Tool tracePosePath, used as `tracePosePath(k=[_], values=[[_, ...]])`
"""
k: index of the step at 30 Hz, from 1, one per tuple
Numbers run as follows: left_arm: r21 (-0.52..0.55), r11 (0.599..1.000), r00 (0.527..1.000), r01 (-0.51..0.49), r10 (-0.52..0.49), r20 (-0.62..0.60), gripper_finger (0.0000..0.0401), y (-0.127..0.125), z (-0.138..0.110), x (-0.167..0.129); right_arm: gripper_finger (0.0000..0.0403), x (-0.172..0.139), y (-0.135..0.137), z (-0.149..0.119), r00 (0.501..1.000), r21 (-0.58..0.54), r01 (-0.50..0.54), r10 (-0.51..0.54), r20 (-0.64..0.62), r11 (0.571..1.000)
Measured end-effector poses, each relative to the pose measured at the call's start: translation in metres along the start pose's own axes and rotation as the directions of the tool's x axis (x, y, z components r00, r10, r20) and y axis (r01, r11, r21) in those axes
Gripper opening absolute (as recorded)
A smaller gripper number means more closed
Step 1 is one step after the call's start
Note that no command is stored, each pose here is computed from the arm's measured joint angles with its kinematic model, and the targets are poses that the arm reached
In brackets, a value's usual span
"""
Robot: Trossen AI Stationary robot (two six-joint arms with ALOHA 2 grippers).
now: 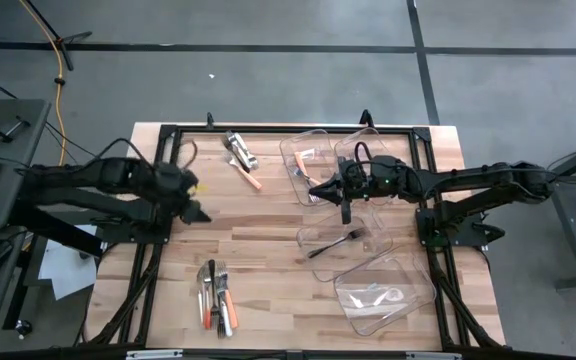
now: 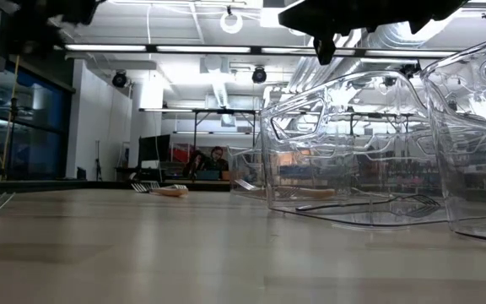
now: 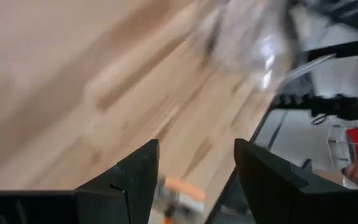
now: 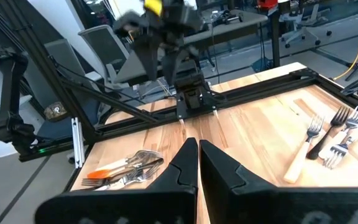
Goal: Sort silverware by color (type)
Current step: Put the white fork into the bottom transparent bin
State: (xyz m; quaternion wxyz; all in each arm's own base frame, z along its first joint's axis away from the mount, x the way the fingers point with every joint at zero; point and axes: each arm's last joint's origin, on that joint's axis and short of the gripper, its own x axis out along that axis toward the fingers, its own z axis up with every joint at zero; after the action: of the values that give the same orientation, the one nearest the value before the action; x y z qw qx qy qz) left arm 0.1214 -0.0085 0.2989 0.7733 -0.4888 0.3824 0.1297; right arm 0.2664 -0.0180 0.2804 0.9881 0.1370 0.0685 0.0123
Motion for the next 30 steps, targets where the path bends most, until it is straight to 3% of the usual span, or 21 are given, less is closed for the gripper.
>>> tracePosePath(k=[4, 8, 13, 18, 24, 30], values=[[-0.151, 0.983, 0.991, -0.100, 0.085, -0.105, 0.0197, 0.009, -0.018, 0.014, 0.0000, 0.000, 0.000, -0.001, 1.000, 0.001, 0.003, -0.003, -0.012, 1.000], [-0.271, 0.939, 0.964, -0.212, 0.156, -0.215, 0.0197, 0.016, -0.038, 0.028, 0.0000, 0.000, -0.001, -0.003, 0.999, 0.004, 0.009, -0.008, -0.032, 1.000], [-0.387, 0.839, 0.902, -0.382, 0.248, -0.353, 0.0197, 0.019, -0.062, 0.044, 0.0000, 0.000, -0.002, -0.009, 0.996, 0.010, 0.022, -0.021, -0.092, 1.000], [-0.427, 0.755, 0.853, -0.498, 0.338, -0.397, 0.0197, 0.011, -0.085, 0.062, 0.0000, -0.001, -0.002, -0.013, 0.990, 0.021, -0.013, 0.016, -0.144, 1.000], [-0.426, 0.724, 0.830, -0.542, 0.383, -0.405, 0.0197, 0.000, -0.113, 0.092, 0.0000, -0.001, -0.001, -0.014, 0.987, 0.004, -0.050, 0.050, -0.155, 0.999], [-0.395, 0.741, 0.833, -0.544, 0.418, -0.363, 0.0197, -0.004, -0.131, 0.120, 0.0000, -0.001, -0.001, -0.014, 0.985, 0.006, -0.049, 0.049, -0.164, 0.999]])
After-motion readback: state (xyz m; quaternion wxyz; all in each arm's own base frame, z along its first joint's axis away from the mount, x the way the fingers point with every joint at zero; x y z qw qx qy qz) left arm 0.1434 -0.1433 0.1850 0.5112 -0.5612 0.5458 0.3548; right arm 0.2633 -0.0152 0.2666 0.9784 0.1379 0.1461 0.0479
